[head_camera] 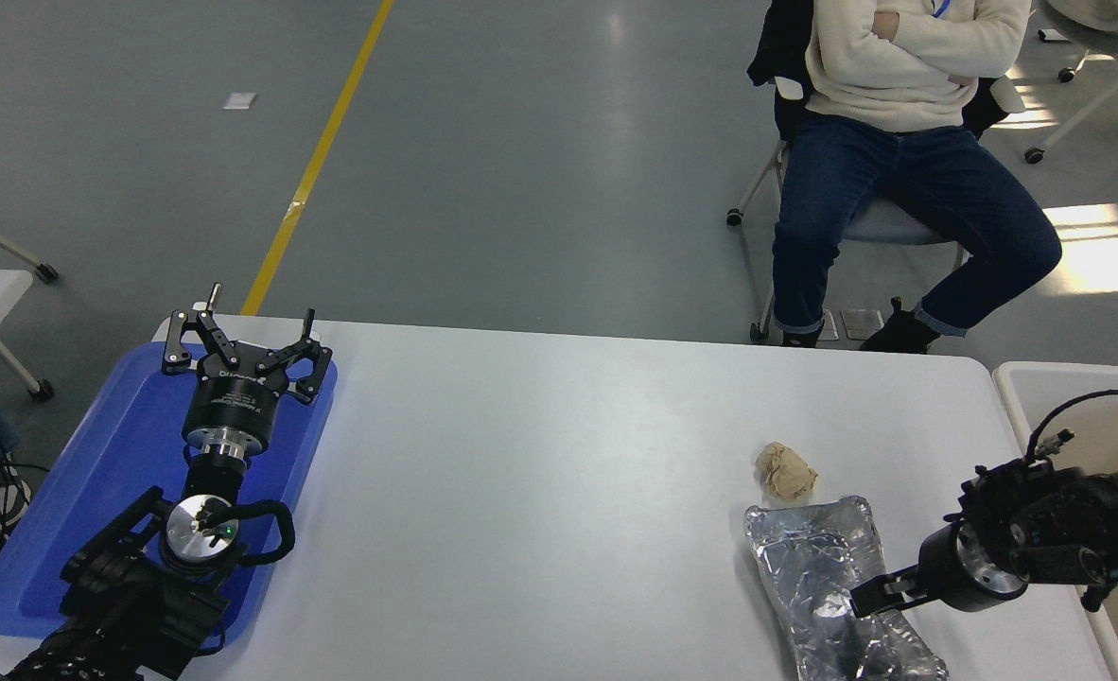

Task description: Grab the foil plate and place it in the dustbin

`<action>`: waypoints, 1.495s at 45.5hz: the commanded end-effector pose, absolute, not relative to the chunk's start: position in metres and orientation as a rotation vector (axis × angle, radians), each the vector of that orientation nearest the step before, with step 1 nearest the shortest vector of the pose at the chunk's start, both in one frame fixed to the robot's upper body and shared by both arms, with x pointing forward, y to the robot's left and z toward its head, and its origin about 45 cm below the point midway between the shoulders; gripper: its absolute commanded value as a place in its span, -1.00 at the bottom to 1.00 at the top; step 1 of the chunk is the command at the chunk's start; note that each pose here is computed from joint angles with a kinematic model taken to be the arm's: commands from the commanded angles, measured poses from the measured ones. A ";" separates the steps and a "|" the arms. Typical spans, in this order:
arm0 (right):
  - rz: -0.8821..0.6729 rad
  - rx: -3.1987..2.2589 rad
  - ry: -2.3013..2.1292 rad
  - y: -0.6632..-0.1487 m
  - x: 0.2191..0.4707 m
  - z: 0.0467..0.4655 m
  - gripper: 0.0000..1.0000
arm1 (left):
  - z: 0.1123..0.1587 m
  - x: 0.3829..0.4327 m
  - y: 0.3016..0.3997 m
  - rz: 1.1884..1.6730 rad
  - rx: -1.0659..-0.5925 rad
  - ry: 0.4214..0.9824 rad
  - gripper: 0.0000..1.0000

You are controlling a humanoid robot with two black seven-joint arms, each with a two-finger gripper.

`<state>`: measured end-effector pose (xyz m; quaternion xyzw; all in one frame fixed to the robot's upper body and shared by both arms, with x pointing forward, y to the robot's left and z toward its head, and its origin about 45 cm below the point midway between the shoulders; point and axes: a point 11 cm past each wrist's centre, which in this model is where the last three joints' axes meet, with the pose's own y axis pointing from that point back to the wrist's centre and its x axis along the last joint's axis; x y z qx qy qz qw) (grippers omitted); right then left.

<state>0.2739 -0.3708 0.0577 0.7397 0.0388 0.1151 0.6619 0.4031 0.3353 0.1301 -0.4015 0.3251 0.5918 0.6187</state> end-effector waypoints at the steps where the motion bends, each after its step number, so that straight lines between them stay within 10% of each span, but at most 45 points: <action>1: 0.284 1.673 0.098 -0.370 0.273 0.056 -1.00 | 0.1299 0.4030 0.3353 1.362 -0.923 0.748 1.00; 34: 0.280 1.693 0.052 -0.377 0.283 0.093 -1.00 | 0.1308 0.4037 0.3347 1.358 -0.923 0.748 1.00; 68: 0.367 1.666 0.027 -0.364 0.305 0.262 -1.00 | 0.1307 0.4037 0.3340 1.355 -0.920 0.749 1.00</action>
